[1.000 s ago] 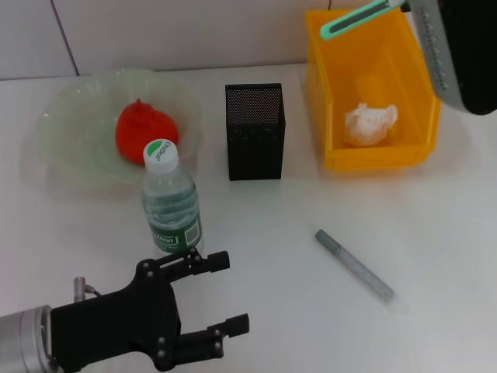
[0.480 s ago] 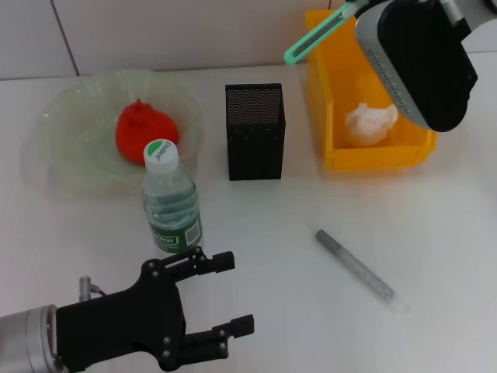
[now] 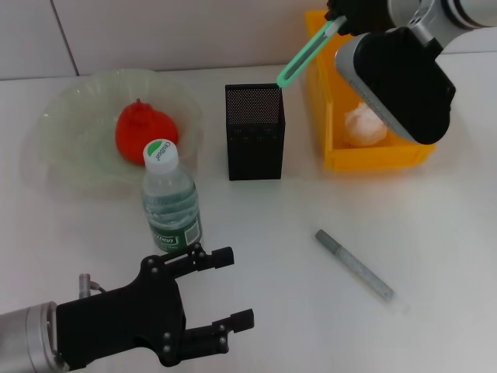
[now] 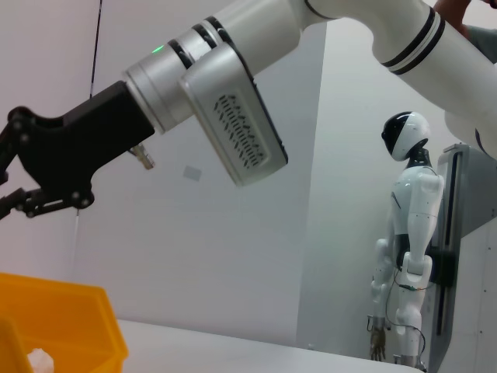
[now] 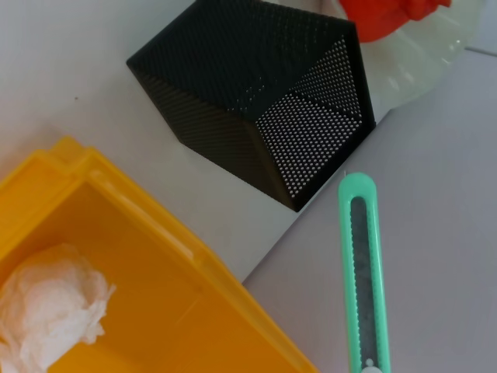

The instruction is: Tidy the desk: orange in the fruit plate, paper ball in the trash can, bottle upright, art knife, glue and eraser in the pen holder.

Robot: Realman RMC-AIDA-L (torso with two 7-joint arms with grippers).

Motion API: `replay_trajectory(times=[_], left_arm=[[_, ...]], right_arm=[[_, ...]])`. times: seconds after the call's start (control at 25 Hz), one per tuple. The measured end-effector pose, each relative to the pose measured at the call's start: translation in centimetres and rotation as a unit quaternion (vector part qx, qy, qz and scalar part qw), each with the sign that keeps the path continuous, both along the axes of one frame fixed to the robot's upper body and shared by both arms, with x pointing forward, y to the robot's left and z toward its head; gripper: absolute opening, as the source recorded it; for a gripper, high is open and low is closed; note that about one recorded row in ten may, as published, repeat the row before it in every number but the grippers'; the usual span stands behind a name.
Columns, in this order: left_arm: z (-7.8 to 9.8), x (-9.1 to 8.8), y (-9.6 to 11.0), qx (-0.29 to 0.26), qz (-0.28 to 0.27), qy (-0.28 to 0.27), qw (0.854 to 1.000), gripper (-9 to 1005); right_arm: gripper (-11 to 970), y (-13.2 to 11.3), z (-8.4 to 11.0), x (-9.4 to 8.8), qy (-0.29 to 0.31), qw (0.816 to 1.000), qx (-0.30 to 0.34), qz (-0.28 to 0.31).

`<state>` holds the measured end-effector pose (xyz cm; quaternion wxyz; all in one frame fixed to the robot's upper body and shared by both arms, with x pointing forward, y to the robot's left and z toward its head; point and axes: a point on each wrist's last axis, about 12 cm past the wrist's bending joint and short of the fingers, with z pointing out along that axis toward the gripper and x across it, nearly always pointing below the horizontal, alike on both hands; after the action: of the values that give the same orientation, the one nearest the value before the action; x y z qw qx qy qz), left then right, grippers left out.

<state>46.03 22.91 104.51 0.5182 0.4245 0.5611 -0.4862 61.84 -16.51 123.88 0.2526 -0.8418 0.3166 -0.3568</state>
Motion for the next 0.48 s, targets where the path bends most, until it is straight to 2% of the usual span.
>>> replay_trajectory(times=[0.48], left_arm=[[0.1,0.2,-0.1,-0.002,0.003,-0.004,1.000,773]], right_arm=[[184,1.8,-1.7,1.8,-0.007,0.999,-0.029,0.035]])
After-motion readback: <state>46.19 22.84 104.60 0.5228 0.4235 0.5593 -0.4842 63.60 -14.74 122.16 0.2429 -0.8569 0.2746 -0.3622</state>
